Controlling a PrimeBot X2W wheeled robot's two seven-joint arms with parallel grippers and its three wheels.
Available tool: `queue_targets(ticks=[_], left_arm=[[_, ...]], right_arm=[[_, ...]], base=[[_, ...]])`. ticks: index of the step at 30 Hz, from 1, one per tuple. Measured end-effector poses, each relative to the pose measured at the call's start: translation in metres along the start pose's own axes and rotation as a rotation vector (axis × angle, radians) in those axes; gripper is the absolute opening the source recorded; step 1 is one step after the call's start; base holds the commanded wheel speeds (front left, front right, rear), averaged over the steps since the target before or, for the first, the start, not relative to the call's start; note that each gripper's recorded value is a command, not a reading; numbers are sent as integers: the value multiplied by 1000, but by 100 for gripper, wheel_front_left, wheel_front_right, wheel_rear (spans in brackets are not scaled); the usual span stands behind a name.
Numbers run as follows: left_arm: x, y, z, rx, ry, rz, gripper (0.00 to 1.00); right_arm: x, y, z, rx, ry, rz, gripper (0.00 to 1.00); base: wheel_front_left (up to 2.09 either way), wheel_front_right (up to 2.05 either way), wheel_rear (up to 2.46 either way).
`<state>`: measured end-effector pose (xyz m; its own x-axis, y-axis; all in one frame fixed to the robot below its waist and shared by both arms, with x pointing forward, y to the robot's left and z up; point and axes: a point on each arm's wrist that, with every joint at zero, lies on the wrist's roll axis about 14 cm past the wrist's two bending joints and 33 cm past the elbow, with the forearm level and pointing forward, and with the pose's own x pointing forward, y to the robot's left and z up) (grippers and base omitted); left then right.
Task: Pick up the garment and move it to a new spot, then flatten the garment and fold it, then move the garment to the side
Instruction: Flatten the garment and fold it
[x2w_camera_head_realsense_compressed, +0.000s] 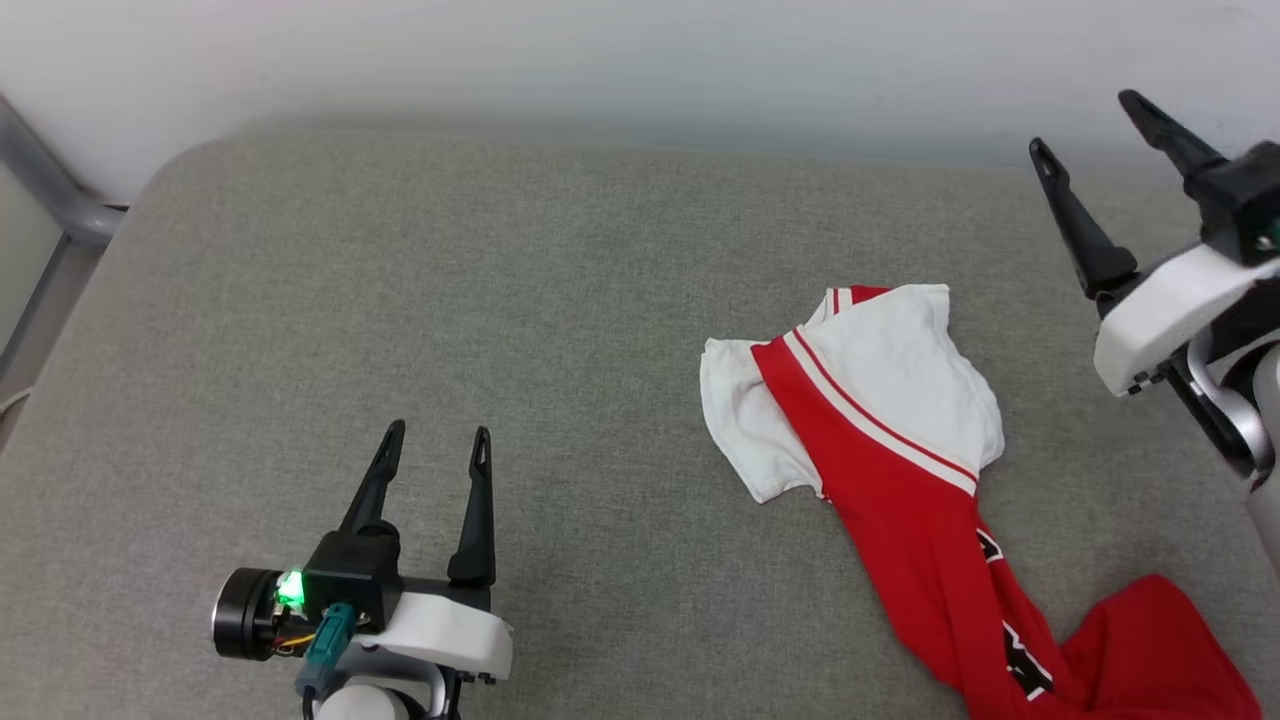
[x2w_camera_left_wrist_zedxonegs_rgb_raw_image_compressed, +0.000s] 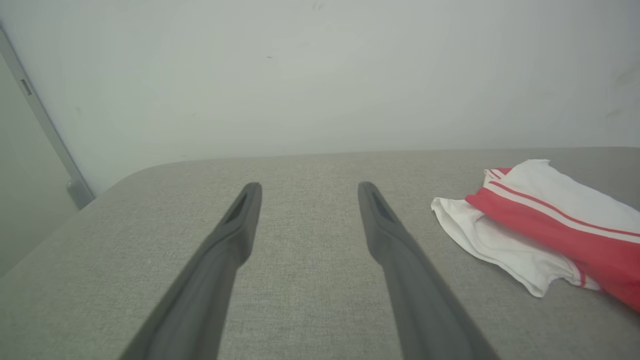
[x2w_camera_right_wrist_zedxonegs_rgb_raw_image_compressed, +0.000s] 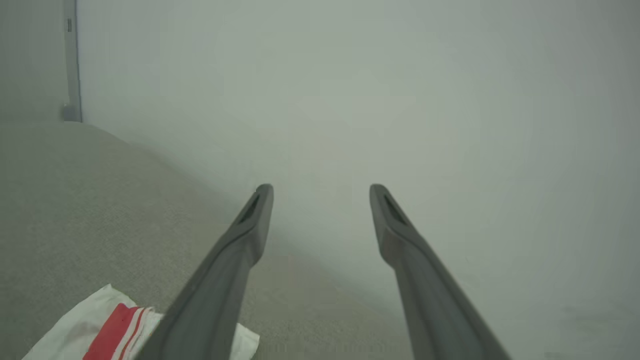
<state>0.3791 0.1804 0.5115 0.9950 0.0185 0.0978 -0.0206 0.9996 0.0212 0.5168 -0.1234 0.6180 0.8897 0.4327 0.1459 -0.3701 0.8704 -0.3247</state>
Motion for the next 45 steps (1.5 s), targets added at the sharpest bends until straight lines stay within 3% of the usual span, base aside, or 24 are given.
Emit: queue_targets(ticks=[6, 13, 21, 24, 25, 27, 34, 40, 45], left_arm=[[9, 6, -8, 2, 19, 22, 100], [16, 11, -18, 1, 46, 49, 100], [25, 9, -24, -18, 57, 53, 100], [25, 9, -27, -17, 66, 56, 100], [25, 10, -28, -15, 69, 61, 100], [26, 10, -28, -15, 70, 61, 100], [25, 6, -24, -21, 59, 52, 100], [21, 0, -17, -30, 39, 38, 100], [18, -6, -13, -37, 30, 21, 100]], right_arm=[[3, 38, -89, 0, 454, 217, 100], [-34, 61, -164, 29, 881, 376, 100], [-75, 86, -218, 70, 1112, 478, 100], [-81, 88, -229, 73, 1144, 487, 100], [-82, 88, -230, 77, 1144, 487, 59], [-82, 89, -231, 81, 1135, 487, 0], [-65, 84, -210, 93, 976, 453, 0], [-42, 46, -167, 92, 765, 336, 0], [-65, 9, -164, 111, 739, 217, 0]], base=[[0, 0, 0], [0, 0, 0], [0, 0, 0], [0, 0, 0], [0, 0, 0], [0, 0, 0], [0, 0, 0], [0, 0, 0], [0, 0, 0]])
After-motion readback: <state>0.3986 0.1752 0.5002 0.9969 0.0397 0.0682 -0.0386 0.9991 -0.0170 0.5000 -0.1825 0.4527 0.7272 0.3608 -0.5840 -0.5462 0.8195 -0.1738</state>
